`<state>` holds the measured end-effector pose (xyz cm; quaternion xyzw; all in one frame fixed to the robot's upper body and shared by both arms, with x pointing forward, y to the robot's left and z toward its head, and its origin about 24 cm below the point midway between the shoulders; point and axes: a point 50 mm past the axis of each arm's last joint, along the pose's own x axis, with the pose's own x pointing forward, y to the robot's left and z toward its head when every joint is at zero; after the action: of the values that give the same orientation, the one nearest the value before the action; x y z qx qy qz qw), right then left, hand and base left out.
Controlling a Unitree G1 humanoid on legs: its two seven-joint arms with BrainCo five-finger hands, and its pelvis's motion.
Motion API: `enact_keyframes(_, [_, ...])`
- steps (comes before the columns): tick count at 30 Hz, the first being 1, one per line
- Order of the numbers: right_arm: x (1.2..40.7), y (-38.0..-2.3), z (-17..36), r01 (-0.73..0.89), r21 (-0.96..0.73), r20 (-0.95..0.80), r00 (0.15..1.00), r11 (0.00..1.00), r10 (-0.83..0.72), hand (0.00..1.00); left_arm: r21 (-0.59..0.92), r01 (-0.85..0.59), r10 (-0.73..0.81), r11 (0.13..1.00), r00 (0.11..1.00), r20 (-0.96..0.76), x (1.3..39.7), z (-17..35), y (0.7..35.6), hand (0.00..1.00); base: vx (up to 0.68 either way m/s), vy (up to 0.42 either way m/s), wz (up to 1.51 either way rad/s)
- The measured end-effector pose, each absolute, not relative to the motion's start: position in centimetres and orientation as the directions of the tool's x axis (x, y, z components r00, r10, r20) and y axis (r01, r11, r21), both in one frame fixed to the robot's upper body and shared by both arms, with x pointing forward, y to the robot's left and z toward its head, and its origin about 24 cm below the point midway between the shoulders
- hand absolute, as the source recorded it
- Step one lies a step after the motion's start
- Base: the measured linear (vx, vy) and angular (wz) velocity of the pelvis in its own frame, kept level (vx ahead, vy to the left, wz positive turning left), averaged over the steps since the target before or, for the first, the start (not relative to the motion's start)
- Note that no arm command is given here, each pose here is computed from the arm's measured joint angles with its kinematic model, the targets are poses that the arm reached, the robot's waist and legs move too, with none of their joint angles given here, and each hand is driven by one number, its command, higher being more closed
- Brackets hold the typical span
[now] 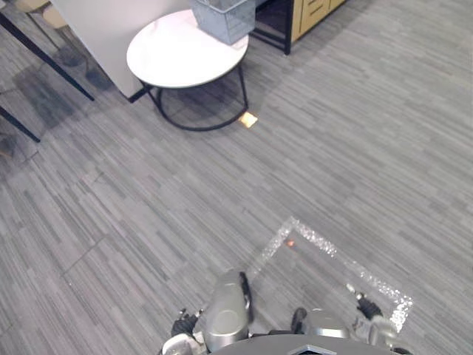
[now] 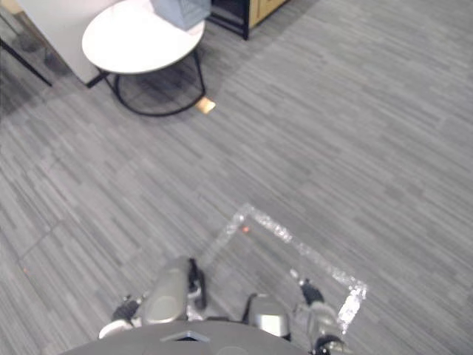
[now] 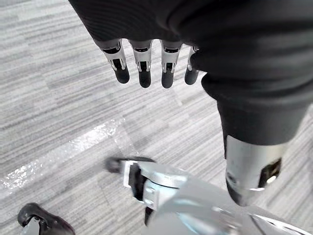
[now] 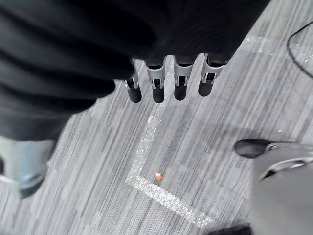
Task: Pick vegetable in the basket
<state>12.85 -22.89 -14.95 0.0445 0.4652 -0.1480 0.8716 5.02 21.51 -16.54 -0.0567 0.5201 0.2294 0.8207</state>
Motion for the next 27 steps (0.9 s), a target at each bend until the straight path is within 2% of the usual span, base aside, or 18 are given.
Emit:
enact_keyframes(3, [13.6,-22.5,-14.7,0.262,-0.060,-0.810,0.552,0.963,-0.200,0.00,0.147,-0.418,0.306,0.897,0.345,-0.888,4.5,-16.7,21.1,0.00,0.51,0.316,-0.42])
enact_keyframes(8, [13.9,-20.8,-15.0,0.224,-0.030,-0.812,0.563,0.974,-0.154,0.00,0.199,-0.377,0.341,0.905,0.359,-0.869,4.8,-16.3,22.9,0.00,0.60,0.372,-0.13])
enact_keyframes(11, [12.5,-20.8,-15.4,0.229,-0.035,-0.830,0.535,0.973,-0.156,0.00,0.202,-0.374,0.342,0.905,0.358,-0.869,4.7,-16.2,22.9,0.00,0.62,0.317,0.00])
enact_keyframes(16, [11.3,-21.2,-15.5,0.256,-0.042,-0.832,0.525,0.966,-0.176,0.00,0.190,-0.343,0.331,0.920,0.419,-0.845,6.7,-15.8,22.9,0.00,0.56,0.210,0.22])
enact_keyframes(22, [9.2,-21.4,-16.0,0.293,-0.048,-0.859,0.476,0.955,-0.189,0.00,0.156,-0.337,0.314,0.929,0.489,-0.814,9.8,-15.3,22.4,0.00,0.44,-0.071,0.52])
enact_keyframes(27, [7.2,-21.0,-16.5,0.375,-0.035,-0.882,0.424,0.926,-0.204,0.00,0.134,-0.401,0.326,0.906,0.462,-0.825,9.2,-15.6,22.0,0.00,0.54,-0.273,0.36])
